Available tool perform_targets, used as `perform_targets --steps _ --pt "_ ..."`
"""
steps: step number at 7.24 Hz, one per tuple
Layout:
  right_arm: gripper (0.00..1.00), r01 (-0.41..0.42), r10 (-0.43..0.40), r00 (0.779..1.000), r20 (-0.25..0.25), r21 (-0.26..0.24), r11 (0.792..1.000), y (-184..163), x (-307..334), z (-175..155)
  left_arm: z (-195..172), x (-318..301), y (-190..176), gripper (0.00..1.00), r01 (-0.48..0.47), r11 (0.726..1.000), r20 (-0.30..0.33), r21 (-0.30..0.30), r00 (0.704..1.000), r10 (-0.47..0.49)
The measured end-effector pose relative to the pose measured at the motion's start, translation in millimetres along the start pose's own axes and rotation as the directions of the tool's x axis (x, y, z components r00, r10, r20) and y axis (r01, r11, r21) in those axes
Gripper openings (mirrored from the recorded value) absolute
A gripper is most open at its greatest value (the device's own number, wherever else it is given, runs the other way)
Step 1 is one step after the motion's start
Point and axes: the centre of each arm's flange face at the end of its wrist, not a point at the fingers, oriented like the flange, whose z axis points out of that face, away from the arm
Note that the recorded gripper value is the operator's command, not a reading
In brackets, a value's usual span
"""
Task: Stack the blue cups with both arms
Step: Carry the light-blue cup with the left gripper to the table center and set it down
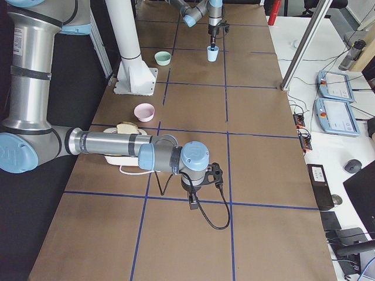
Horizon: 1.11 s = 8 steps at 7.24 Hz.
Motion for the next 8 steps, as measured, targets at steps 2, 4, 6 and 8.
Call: perform_targets --steps 2,4,6,8 --pt "1.0 -0.002 0.002 1.0 0.0 0.0 1.0 0 0 0 38 99 17 0.03 0.049 0.998 0.005 0.027 0.999 -0.049" --pt "1.0 -0.005 0.005 1.0 0.0 -0.001 1.0 0 0 0 66 133 36 0.38 0.046 0.998 0.025 0.032 0.999 -0.047" --pt "1.0 -0.005 0.005 1.0 0.0 -0.001 1.0 0 0 0 77 136 44 0.94 0.041 0.999 0.038 0.024 0.998 -0.041" --pt "1.0 -0.005 0.005 1.0 0.001 0.0 1.0 0 0 0 79 136 45 1.0 0.037 0.999 0.041 0.023 0.998 -0.038"
